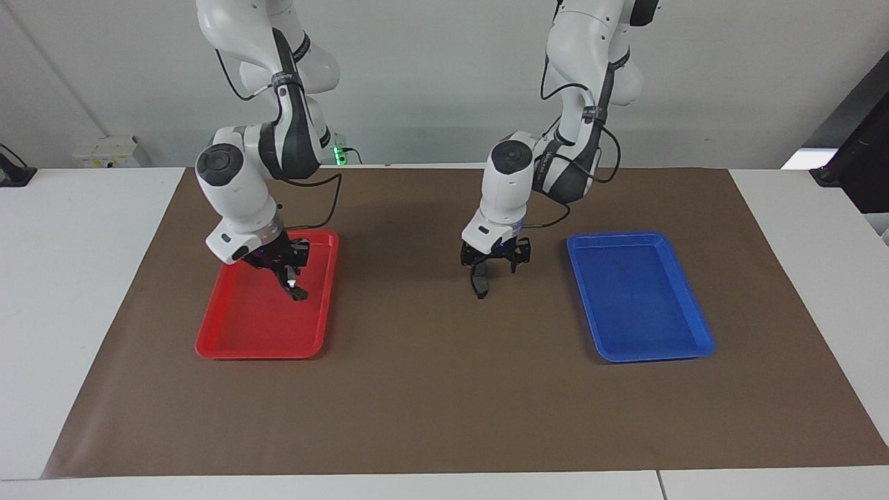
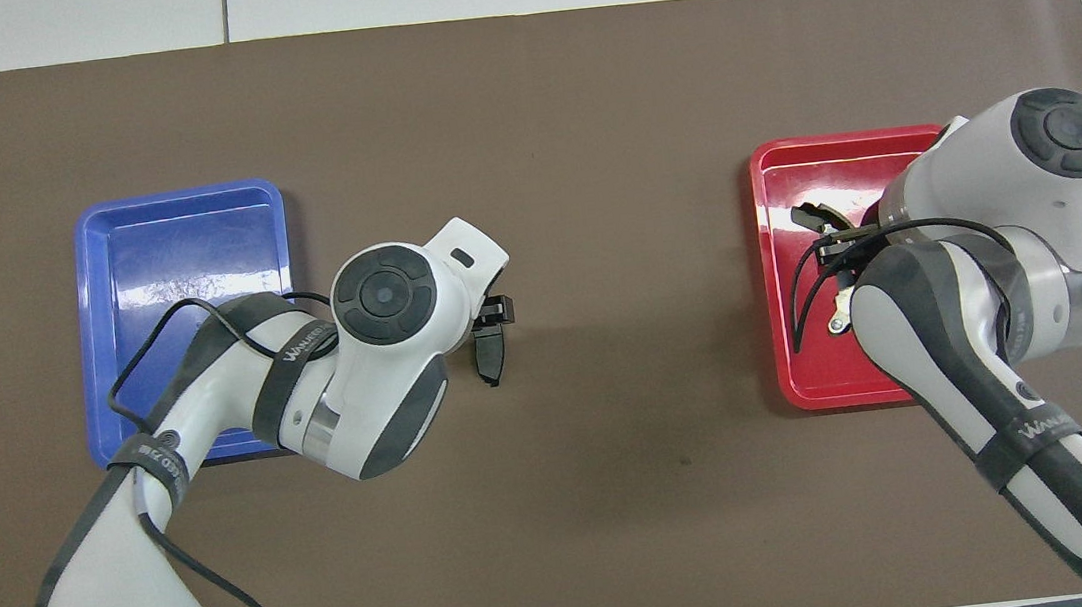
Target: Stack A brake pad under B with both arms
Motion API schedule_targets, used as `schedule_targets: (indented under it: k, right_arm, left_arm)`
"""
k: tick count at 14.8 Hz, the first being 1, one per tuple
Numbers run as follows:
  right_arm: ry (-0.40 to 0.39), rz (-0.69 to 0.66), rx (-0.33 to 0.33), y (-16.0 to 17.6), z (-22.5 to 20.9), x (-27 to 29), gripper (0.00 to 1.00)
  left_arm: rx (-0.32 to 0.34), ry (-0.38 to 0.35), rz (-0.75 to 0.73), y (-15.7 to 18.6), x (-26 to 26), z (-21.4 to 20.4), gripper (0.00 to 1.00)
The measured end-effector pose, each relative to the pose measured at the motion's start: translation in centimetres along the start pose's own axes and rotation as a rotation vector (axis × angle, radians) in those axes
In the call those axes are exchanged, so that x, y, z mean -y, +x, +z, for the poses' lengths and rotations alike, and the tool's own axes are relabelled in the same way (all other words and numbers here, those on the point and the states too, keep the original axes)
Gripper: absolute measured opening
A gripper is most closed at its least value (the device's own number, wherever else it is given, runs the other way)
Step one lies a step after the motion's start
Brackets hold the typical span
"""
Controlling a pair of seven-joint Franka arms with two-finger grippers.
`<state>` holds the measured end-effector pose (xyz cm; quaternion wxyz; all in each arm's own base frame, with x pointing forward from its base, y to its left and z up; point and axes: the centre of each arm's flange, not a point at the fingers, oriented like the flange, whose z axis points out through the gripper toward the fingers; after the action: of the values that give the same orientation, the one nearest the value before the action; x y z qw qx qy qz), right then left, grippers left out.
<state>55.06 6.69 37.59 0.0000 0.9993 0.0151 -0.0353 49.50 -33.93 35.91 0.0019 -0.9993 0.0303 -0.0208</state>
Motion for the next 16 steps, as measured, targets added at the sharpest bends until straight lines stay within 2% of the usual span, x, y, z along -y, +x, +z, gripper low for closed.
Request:
schedule_targets:
  k: [5,10,12,16]
  right_arm:
    - [-0.007,-0.011,-0.017,-1.6,-0.2,10.6,0.43]
    - [0.007,0.015,-0.063,-3.2,0.8,21.3,0.43]
    - [0.016,0.051,-0.074,-3.1,1.1,26.0,0.43]
    - [0.027,0.098,-0.083,-3.3,3.6,32.7,0.43]
  left_arm:
    - [0.059,0.023,0.034,2.8,13.4,-7.1,0.99]
    - [0.038,0.010,0.045,3.4,28.3,-13.2,0.99]
    - [0.039,0.009,0.043,3.3,31.3,-16.3,0.99]
    - [0.062,0.009,0.068,3.6,33.9,-22.9,0.99]
